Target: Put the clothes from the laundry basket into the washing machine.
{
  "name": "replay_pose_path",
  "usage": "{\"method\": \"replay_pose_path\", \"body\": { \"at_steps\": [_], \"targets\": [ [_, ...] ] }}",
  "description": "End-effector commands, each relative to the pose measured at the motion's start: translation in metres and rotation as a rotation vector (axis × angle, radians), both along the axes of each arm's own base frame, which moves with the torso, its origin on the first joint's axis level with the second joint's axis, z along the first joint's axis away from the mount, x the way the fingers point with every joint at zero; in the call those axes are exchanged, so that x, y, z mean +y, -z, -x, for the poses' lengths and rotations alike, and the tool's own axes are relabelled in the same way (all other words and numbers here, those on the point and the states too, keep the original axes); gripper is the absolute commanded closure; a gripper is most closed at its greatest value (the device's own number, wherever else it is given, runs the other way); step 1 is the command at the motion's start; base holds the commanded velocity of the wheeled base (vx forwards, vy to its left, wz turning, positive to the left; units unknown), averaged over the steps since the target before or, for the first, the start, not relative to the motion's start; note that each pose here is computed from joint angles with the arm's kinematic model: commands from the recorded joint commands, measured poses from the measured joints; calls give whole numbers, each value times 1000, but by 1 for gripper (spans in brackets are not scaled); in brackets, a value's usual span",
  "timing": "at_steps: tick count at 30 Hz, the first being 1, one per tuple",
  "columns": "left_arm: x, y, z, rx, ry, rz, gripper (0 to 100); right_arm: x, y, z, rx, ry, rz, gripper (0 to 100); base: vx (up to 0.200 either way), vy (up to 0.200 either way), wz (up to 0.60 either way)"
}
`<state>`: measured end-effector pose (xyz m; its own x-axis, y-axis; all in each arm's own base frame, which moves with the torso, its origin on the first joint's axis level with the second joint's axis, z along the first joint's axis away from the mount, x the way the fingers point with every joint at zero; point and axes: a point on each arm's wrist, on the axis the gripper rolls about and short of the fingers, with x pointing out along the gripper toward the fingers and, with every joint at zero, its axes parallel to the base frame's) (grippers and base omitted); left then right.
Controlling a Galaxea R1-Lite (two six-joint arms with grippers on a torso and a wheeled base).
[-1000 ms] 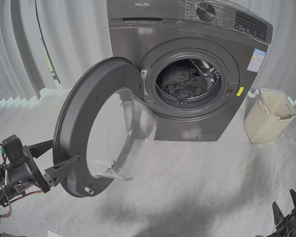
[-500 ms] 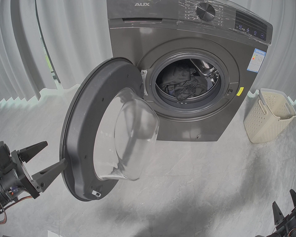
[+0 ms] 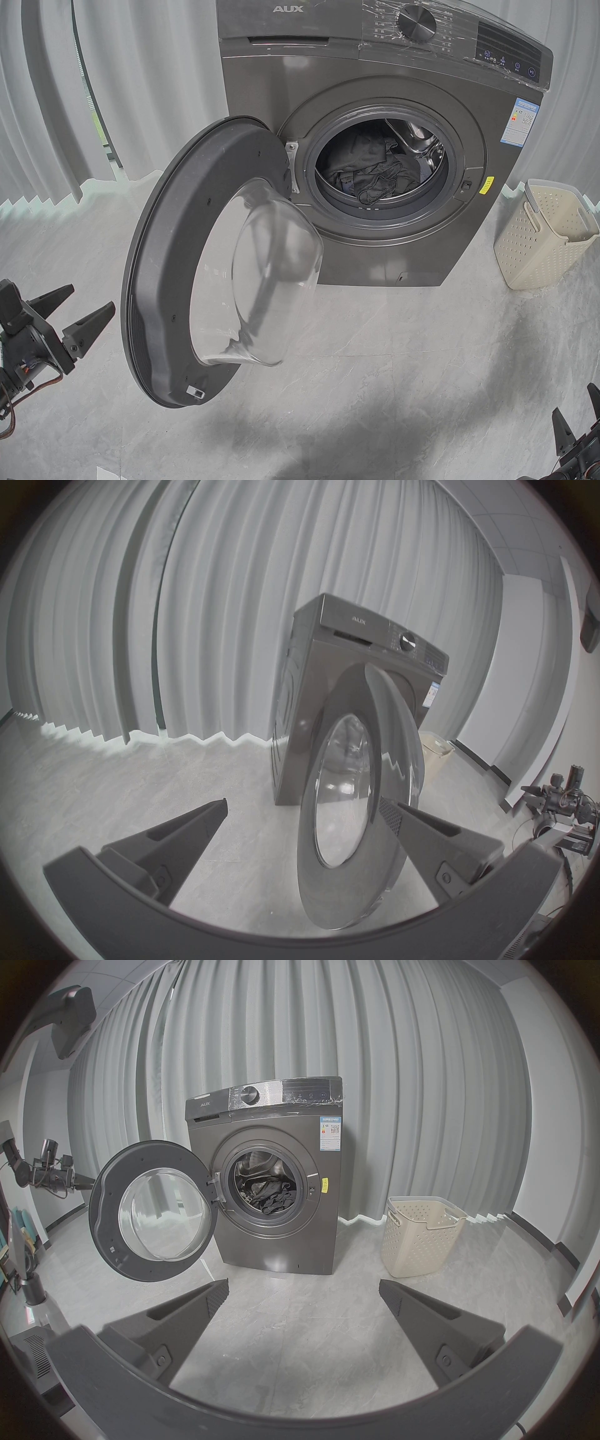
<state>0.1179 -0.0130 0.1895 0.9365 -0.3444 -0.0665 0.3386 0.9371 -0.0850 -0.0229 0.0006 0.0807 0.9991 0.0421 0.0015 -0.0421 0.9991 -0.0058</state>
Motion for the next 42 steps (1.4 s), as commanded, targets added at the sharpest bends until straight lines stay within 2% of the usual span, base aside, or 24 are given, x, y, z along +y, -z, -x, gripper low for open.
{"method": "replay_pose_path", "body": {
  "at_steps": [1, 8, 16, 18, 19, 23, 28, 31, 35, 38, 42],
  "targets": [
    [-9, 12, -12, 76, 64, -17, 0, 0, 5, 0, 1, -1, 0, 0, 0, 0, 0],
    [-32, 15, -18, 115, 212, -26, 0, 0, 5, 0, 1, -1, 2, 0, 0, 0, 0],
    [-54, 17, -33, 134, 312, -31, 0, 0, 5, 0, 1, -1, 2, 0, 0, 0, 0],
    [-55, 17, -34, 136, 317, -32, 0, 0, 5, 0, 1, -1, 2, 0, 0, 0, 0],
    [-63, 19, -42, 135, 341, -35, 0, 0, 5, 0, 1, -1, 2, 0, 0, 0, 0],
    [-81, 22, -62, 120, 338, -35, 0, 0, 5, 0, 1, -1, 2, 0, 0, 0, 0],
    [-97, 24, -77, 91, 332, -13, 0, 0, 5, 0, 1, -1, 2, 0, 0, 0, 0],
    [-114, 20, -92, 43, 294, 20, 0, 0, 5, 0, 1, -1, 2, 0, 0, 0, 0],
    [-132, 16, -98, 15, 308, 60, 0, 0, 5, 0, 1, -1, 2, 0, 0, 0, 0],
    [-139, 13, -101, 3, 313, 67, 0, 0, 5, 0, 1, -1, 2, 0, 0, 0, 0],
    [-161, 10, -110, -21, 331, 82, 0, 0, 5, 0, 1, -1, 2, 0, 0, 0, 0]
  ]
}}
